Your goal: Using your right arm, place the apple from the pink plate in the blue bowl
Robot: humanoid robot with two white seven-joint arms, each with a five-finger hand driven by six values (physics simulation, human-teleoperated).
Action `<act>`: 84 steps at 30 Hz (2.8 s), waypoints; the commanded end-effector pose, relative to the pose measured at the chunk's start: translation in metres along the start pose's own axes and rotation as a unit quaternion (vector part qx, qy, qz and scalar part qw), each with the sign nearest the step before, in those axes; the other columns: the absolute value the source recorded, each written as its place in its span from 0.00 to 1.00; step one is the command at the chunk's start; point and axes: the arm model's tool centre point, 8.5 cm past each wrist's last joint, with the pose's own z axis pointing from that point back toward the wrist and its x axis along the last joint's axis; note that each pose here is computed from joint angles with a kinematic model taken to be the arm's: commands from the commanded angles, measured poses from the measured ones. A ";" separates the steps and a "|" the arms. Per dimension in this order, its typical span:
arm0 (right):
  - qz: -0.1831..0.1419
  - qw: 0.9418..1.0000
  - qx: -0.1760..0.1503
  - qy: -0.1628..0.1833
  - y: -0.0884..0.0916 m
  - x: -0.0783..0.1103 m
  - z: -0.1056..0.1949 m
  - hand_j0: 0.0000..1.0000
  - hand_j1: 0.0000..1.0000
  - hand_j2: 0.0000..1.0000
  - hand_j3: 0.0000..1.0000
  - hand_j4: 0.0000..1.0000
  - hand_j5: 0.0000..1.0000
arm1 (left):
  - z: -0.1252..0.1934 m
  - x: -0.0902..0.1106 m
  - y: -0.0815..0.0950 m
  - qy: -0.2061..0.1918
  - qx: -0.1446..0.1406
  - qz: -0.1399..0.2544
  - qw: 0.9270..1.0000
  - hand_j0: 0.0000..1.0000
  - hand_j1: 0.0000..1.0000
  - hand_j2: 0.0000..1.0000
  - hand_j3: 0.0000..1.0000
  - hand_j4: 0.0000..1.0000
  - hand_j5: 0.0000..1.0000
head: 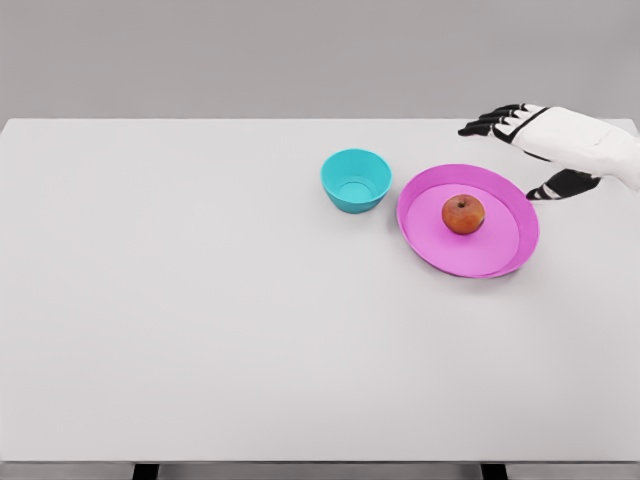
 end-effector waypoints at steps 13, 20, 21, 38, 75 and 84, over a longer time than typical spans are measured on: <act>-0.036 0.991 0.115 0.058 0.060 -0.024 -0.051 1.00 1.00 1.00 1.00 1.00 1.00 | 0.000 0.000 0.000 0.000 0.000 0.000 1.000 1.00 1.00 1.00 1.00 1.00 1.00; -0.024 0.985 0.136 0.100 0.070 -0.017 -0.066 1.00 1.00 1.00 1.00 1.00 1.00 | 0.000 0.000 0.000 0.000 0.000 0.000 1.000 1.00 1.00 1.00 1.00 1.00 1.00; -0.024 0.985 0.135 0.100 0.070 -0.016 -0.067 1.00 1.00 1.00 1.00 1.00 1.00 | 0.000 0.000 0.000 0.000 0.000 0.000 1.000 1.00 1.00 1.00 1.00 1.00 1.00; -0.038 0.981 0.160 0.099 0.094 -0.015 -0.078 0.96 0.96 0.96 0.96 0.96 0.96 | 0.000 0.000 0.000 0.000 0.000 0.000 1.000 1.00 1.00 1.00 1.00 1.00 1.00; -0.017 0.991 0.116 0.070 0.045 0.001 -0.118 0.52 0.52 0.52 0.52 0.52 0.52 | 0.000 0.000 0.000 0.000 0.000 -0.001 1.000 1.00 1.00 1.00 1.00 1.00 1.00; -0.017 0.995 0.093 0.042 0.030 0.024 -0.147 0.48 0.48 0.48 0.48 0.48 0.48 | 0.000 0.000 0.000 0.000 0.000 0.000 1.000 1.00 1.00 1.00 1.00 1.00 1.00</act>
